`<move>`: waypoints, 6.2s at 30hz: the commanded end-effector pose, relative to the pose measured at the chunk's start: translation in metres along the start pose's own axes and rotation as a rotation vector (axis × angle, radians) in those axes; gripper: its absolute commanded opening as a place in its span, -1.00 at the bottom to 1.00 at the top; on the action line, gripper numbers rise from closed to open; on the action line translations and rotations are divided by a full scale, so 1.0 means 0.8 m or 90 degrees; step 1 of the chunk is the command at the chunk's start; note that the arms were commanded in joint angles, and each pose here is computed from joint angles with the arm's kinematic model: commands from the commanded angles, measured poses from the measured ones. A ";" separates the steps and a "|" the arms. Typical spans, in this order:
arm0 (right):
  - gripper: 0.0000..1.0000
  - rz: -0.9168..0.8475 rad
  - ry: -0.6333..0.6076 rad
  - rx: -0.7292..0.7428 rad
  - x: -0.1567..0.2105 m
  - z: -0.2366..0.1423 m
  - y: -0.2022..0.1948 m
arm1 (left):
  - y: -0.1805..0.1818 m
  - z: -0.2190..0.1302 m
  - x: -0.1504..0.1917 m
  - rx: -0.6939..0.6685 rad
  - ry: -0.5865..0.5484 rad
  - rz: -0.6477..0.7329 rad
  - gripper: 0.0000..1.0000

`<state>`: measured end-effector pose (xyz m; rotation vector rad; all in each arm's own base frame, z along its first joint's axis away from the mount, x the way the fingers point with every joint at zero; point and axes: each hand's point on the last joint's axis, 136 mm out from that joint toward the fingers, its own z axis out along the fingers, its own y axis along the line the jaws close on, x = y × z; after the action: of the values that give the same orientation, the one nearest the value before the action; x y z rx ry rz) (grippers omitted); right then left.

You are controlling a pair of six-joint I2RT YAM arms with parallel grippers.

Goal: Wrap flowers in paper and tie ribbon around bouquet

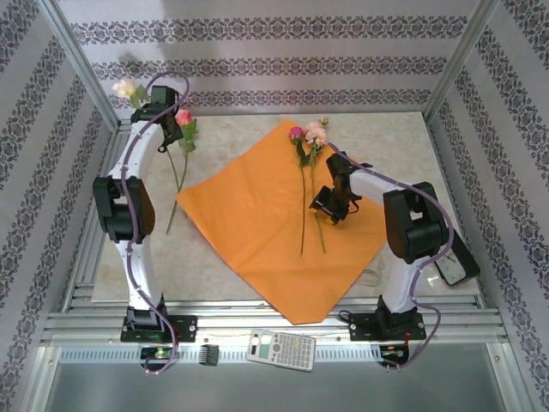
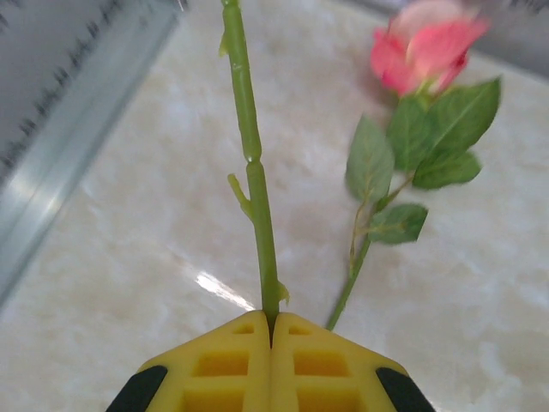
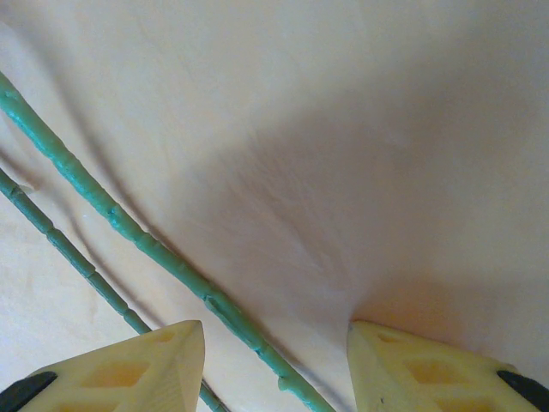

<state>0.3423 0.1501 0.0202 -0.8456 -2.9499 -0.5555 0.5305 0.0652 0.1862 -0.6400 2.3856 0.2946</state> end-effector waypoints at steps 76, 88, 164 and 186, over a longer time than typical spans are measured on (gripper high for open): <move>0.06 -0.018 0.017 -0.005 0.001 0.011 0.006 | -0.100 0.015 0.126 0.147 0.188 0.189 0.11; 0.05 -0.012 0.020 0.000 0.002 0.008 0.007 | -0.054 0.128 0.142 0.123 0.247 0.199 0.07; 0.28 -0.019 -0.040 -0.072 -0.018 -0.057 0.026 | -0.397 -0.152 0.232 0.614 0.227 0.062 -0.01; -0.08 0.022 -0.028 -0.042 -0.098 -0.023 -0.011 | -0.258 0.008 0.322 0.380 0.365 -0.173 -0.78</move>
<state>0.3955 0.0818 0.0248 -1.0073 -2.9579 -0.6176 0.4654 -0.2333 0.0210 -0.6899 2.6928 -0.8682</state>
